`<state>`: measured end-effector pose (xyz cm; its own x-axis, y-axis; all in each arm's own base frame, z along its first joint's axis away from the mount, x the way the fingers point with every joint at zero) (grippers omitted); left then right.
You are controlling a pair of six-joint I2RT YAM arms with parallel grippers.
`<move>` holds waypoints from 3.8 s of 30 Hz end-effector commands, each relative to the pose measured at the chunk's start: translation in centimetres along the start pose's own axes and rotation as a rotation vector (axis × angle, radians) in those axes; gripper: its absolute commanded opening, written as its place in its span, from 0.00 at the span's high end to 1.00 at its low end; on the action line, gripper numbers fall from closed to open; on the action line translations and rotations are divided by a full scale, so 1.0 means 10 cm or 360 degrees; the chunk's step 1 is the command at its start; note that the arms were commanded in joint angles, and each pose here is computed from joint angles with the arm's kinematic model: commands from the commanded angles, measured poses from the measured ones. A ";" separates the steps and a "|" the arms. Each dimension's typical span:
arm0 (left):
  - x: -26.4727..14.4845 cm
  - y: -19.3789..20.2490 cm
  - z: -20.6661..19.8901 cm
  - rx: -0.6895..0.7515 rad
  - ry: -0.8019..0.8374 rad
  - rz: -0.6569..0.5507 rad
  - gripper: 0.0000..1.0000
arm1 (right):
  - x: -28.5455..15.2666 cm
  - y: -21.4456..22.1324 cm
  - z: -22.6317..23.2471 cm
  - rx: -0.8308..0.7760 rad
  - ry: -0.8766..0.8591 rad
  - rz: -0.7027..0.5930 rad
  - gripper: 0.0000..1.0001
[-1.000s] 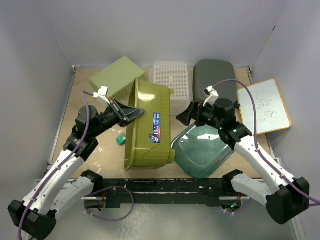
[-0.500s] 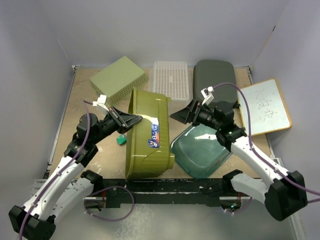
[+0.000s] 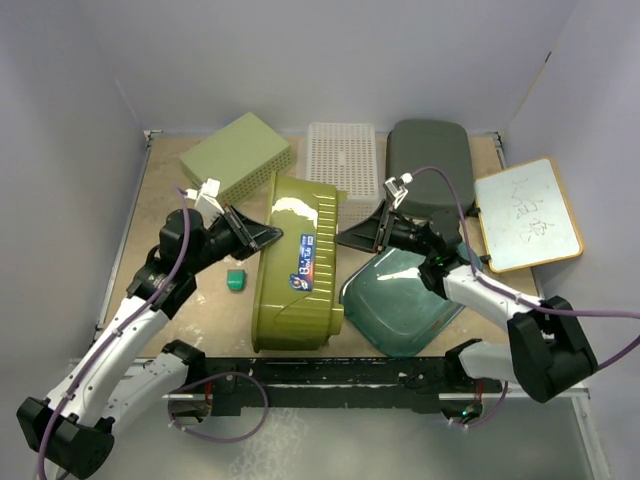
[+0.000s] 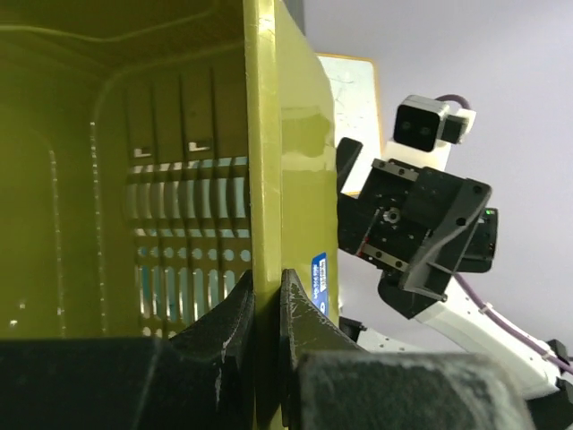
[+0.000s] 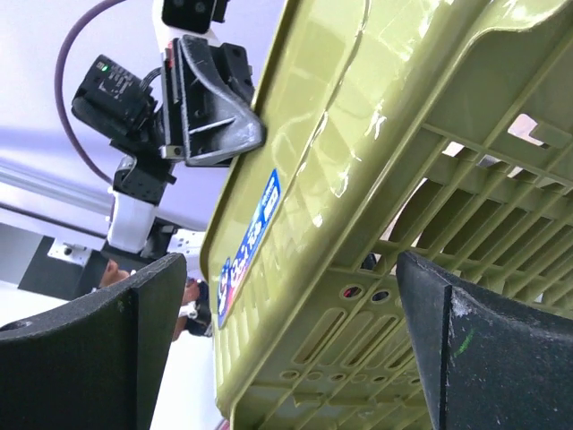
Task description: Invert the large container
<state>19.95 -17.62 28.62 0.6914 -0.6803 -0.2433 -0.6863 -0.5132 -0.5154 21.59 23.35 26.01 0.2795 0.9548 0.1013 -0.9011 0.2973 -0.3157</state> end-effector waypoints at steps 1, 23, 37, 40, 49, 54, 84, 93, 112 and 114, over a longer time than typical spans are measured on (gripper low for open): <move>-0.01 0.12 0.40 0.0283 -0.0354 0.0167 1.00 | -0.03 0.09 0.63 -0.0225 -0.0415 0.0129 0.00; -0.05 -0.02 0.85 0.0532 -0.0908 0.0257 1.00 | 0.13 0.04 0.56 -0.0389 -0.0069 0.0049 0.00; -0.01 0.14 1.09 0.0497 -0.0941 0.0335 1.00 | 0.02 0.13 0.07 -0.0249 0.0370 0.0051 0.00; 0.00 0.16 1.12 0.0494 -0.0936 0.0340 1.00 | 0.03 0.16 0.11 -0.0217 0.0279 0.0070 0.00; 0.05 0.25 1.20 0.0477 -0.0918 0.0389 1.00 | 0.08 0.06 0.32 -0.0336 0.0209 0.0039 0.00; 0.05 0.26 1.21 0.0477 -0.0915 0.0396 1.00 | 0.14 0.03 0.36 -0.0342 0.0146 0.0057 0.00; -0.05 0.19 1.23 0.0311 -0.1051 0.0186 0.87 | 0.31 0.13 0.95 -0.0303 -0.0481 0.0179 0.00; -0.14 0.16 1.26 0.0313 -0.1147 0.0155 0.76 | 0.46 0.14 1.16 -0.0341 -0.0573 0.0188 0.00; -0.36 0.09 1.32 0.0306 -0.1367 0.0070 0.39 | 0.76 0.17 1.30 -0.0346 -0.0657 0.0249 0.00; -0.40 0.05 1.31 0.0320 -0.1408 0.0046 0.33 | 0.80 0.16 1.30 -0.0345 -0.0661 0.0255 0.00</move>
<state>24.76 -10.05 26.63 0.9039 -0.0932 -0.4174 -0.4052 -0.4989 -0.7661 20.05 31.19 31.52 0.0670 0.9797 0.1887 -0.9199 0.1339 -0.3686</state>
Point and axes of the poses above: each gripper's point midway between its finger pads, its own x axis out along the fingers, its own z axis along the line the jaws close on, y = z × x, the point moved 5 cm from there along -x, back along the fingers, and after that the axes turned 8 degrees about x, right-handed, at the moved point
